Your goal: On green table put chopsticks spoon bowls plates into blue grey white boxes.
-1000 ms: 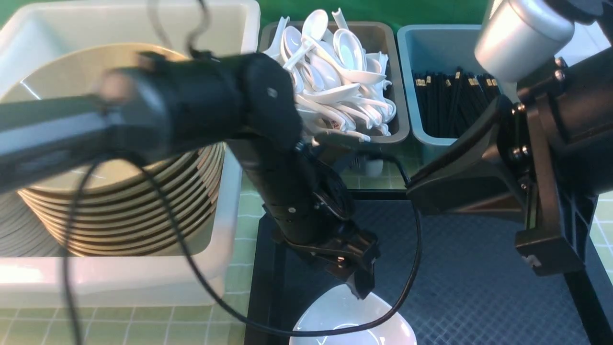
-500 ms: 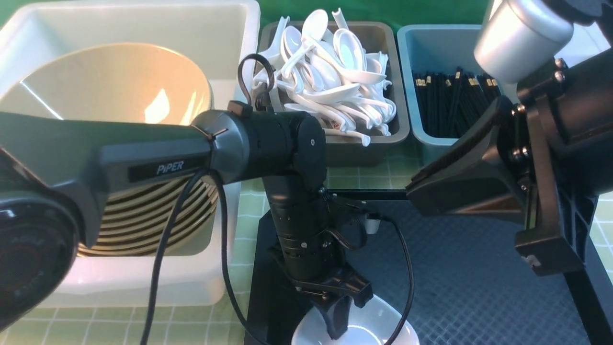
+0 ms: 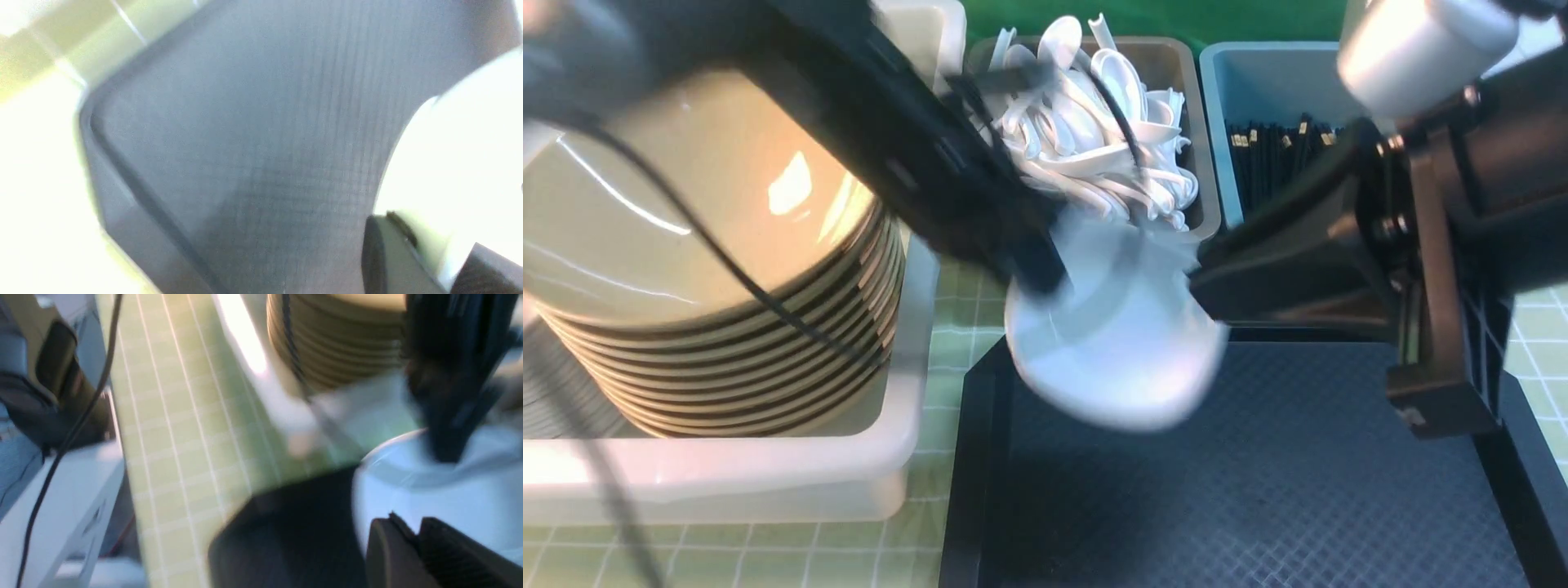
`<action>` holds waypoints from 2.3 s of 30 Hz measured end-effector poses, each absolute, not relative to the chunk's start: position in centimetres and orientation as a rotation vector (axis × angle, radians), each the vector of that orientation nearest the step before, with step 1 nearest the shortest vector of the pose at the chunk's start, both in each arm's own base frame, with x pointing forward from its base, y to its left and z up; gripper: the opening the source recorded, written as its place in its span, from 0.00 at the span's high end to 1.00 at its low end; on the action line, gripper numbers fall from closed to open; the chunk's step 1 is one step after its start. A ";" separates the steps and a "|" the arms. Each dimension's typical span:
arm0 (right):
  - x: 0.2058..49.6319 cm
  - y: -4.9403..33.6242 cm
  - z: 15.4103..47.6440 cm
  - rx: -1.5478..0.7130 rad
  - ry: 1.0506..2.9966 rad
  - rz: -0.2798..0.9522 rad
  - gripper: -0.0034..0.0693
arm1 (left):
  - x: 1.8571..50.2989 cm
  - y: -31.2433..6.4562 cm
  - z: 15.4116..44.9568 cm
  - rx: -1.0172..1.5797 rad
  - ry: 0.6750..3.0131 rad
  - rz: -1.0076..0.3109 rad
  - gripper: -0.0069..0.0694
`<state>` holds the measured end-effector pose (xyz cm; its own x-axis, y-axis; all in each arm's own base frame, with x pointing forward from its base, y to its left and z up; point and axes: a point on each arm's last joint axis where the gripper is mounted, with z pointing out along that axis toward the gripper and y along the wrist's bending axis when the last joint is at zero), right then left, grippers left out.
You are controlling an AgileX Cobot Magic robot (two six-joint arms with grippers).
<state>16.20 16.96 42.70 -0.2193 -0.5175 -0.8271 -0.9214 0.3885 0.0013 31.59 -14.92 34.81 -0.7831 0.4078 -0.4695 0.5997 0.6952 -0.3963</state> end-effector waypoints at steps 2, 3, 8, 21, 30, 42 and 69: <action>16.2 17.5 43.2 -1.255 1.778 0.702 0.80 | 31.7 -10.4 38.6 0.602 2.479 -0.714 0.89; 16.2 17.8 43.4 -1.262 1.731 0.727 0.80 | 31.6 -8.3 39.8 0.511 2.456 -0.683 0.89; 17.1 19.3 43.5 -1.287 1.643 0.808 0.80 | 29.3 1.8 43.6 0.095 2.362 -0.496 0.89; 20.8 22.3 43.8 -1.296 1.630 0.835 0.80 | 21.8 18.4 37.8 -0.939 2.382 -0.250 0.89; 21.2 22.6 43.4 -1.304 1.643 0.841 0.79 | 23.6 18.7 34.5 -1.116 2.383 -0.281 0.89; 21.2 22.6 43.4 -1.288 1.661 0.856 0.77 | 24.7 16.8 34.2 -1.189 2.415 -0.313 0.74; 21.6 7.3 38.3 -0.513 2.334 0.327 0.72 | 22.3 -5.9 40.9 0.268 2.521 -0.513 0.29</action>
<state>21.58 7.27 38.35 -0.6667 -0.2689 -0.6951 -0.4494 0.8891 0.0871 22.30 -5.91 40.94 -0.8301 0.0826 -0.5514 0.2916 0.9072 -0.3031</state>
